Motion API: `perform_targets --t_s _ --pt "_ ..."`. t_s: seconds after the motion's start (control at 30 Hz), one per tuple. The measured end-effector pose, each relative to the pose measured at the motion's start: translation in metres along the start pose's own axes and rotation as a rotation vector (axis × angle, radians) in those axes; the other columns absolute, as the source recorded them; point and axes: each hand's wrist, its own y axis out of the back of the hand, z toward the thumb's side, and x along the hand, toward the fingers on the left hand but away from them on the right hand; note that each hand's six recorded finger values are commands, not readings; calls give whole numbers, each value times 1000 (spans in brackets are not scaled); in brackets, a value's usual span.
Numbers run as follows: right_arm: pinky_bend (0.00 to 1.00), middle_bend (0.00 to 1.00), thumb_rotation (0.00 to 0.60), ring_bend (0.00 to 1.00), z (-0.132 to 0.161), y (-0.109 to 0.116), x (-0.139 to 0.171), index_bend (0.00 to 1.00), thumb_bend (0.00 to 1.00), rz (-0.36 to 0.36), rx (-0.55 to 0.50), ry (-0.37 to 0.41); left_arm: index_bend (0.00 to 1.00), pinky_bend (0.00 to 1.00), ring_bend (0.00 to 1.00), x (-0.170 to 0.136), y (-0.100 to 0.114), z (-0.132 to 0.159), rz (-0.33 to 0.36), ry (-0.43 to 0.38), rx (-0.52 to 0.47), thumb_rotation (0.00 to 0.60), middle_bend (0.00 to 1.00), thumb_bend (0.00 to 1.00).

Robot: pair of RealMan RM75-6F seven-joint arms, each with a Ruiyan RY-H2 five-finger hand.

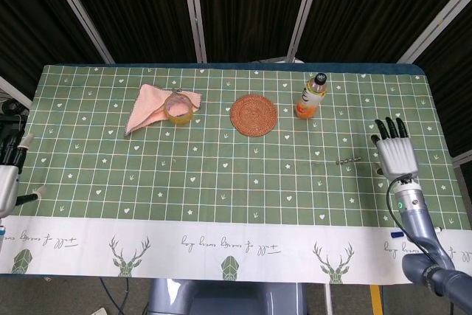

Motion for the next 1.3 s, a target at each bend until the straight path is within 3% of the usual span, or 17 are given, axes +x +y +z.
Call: perform_targets --t_s 0.73,1.3 --pt "30 100 600 0 23 -54 -32 457 161 119 -28 24 0 0 0 6 -2 2 -1 3 8 600 0 0" --pt "30 105 600 0 21 -68 -42 482 190 163 -4 7 0 0 0 7 -1 3 3 3 3 600 0 0"
